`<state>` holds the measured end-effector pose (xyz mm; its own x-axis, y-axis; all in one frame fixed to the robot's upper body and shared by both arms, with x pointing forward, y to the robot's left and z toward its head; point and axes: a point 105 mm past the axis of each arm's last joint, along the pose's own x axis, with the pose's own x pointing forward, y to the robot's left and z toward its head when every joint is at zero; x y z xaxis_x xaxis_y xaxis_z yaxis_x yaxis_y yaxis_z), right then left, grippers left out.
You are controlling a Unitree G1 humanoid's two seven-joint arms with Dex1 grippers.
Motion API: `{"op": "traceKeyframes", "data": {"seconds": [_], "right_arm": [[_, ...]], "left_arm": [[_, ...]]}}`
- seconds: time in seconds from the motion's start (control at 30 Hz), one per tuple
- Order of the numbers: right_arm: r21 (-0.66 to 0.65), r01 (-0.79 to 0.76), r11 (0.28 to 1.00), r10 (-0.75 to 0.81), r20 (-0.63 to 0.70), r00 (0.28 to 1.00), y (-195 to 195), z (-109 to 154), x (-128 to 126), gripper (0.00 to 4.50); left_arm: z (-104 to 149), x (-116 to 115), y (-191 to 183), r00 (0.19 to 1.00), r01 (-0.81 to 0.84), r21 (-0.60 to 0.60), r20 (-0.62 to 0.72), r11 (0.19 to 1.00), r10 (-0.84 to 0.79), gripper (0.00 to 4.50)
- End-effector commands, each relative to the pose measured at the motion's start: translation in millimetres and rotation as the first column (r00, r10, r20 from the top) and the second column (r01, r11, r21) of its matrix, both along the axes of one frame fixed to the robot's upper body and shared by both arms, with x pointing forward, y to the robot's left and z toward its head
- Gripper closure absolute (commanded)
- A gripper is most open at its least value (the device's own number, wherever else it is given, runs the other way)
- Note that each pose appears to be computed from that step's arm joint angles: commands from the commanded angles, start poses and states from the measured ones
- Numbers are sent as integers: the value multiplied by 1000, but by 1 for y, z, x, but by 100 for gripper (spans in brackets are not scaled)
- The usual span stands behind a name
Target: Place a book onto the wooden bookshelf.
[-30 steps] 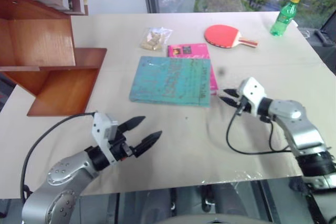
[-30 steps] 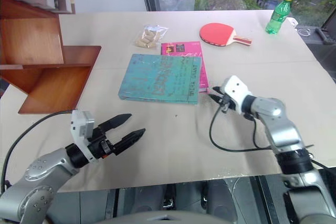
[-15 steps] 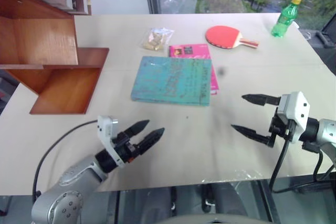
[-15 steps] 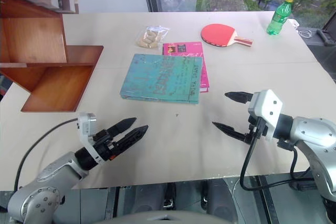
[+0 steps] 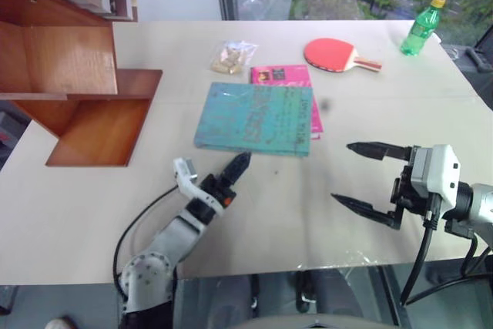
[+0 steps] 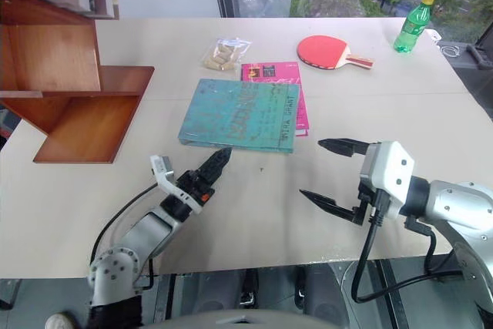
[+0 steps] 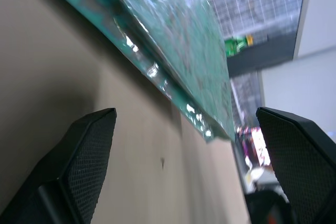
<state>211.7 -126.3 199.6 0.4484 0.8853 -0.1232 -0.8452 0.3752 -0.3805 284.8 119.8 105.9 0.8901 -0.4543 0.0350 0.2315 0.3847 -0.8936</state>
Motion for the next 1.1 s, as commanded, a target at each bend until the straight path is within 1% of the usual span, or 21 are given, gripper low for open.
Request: {"op": "traceKeyframes", "data": {"seconds": [0.03,0.23,0.4,0.53,0.63,0.77,0.83,0.9,1.0,1.1], "right_arm": [[-4,-12,1000,12,62,998,2,12,-7,7],[-11,-2,1000,3,69,998,1,13,-8,7],[-17,6,1000,-5,78,997,1,15,-8,7],[-22,17,1000,-15,84,996,1,15,-9,7],[-24,27,999,-25,88,996,1,14,-8,7],[-24,39,999,-36,97,995,2,15,-8,1],[-25,45,999,-43,99,994,1,15,-8,1],[-24,51,998,-48,99,994,1,14,-7,1],[-21,56,998,-54,102,993,1,13,-6,1],[-16,59,998,-57,104,993,2,11,-3,1]], "left_arm": [[-2,10,-6,999,-29,-50,-43,998,27,0],[-1,35,-9,989,-124,-223,-111,967,102,0],[-1,53,-13,980,-173,-321,-153,931,130,0],[-5,69,-15,973,-202,-370,-185,907,141,0],[-6,79,-21,973,-193,-382,-196,904,125,0],[-6,87,-26,973,-178,-410,-211,895,96,114],[-6,88,-27,972,-174,-417,-220,892,86,207],[-5,89,-27,971,-170,-429,-224,887,77,312],[-1,88,-22,972,-171,-432,-220,886,80,445],[6,87,-13,974,-178,-440,-207,880,94,445]]}}
